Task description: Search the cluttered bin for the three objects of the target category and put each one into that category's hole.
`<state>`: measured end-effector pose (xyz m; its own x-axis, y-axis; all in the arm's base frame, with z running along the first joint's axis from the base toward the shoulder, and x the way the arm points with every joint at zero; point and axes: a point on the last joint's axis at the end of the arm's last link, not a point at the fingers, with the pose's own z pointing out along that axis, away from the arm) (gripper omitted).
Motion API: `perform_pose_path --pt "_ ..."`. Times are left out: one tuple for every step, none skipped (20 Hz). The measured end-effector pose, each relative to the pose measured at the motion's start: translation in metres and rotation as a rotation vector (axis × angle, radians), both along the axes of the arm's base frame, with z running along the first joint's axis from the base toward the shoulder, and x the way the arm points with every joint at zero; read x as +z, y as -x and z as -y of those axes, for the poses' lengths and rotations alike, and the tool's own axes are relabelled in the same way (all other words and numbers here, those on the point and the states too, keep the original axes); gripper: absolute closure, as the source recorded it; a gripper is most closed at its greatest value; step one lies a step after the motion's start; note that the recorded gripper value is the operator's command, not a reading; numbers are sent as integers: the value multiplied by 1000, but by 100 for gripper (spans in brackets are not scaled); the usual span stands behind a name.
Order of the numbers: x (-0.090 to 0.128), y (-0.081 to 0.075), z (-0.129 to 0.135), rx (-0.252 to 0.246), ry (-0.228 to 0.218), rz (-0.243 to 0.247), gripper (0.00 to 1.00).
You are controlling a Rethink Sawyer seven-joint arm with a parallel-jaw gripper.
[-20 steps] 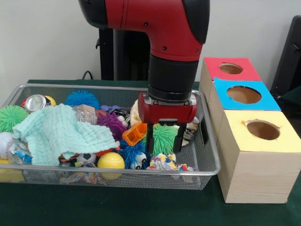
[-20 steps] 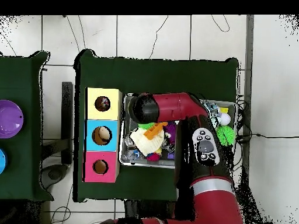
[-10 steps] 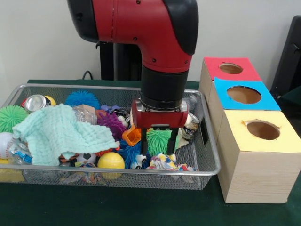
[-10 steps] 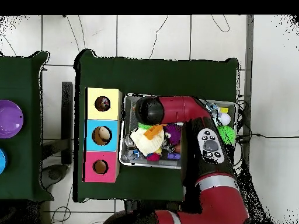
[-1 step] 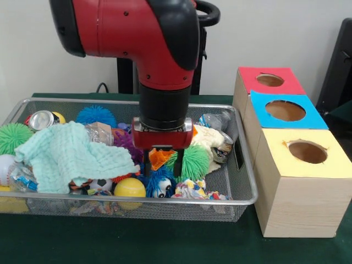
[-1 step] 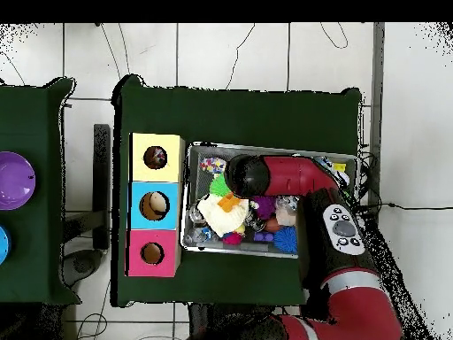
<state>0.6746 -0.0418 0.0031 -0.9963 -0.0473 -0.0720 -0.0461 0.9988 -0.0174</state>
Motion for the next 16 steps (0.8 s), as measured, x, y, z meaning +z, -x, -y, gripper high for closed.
perform_pose_path --pt "-2 2 3 -8 -10 2 0" --pt "-4 4 5 -14 -20 7 0" --pt "-8 5 8 -29 -48 30 0" --pt "-9 5 8 -35 -62 48 0" --pt "-10 5 8 -41 -77 66 0" --pt "-10 4 8 -47 -91 84 0" --pt "-11 4 7 -49 -100 98 0" --pt "-11 4 6 -49 -107 110 0" --pt "-11 3 4 -48 -113 122 0" --pt "-11 3 0 -41 -122 142 0" --pt "-10 2 -5 -35 -131 163 0" --pt "-10 2 -8 -29 -136 171 0" --pt "-10 2 -12 -25 -141 176 0" --pt "-10 3 -19 -14 -151 183 0" --pt "-10 4 -27 -3 -161 190 0" --pt "-10 4 -32 4 -168 191 0"
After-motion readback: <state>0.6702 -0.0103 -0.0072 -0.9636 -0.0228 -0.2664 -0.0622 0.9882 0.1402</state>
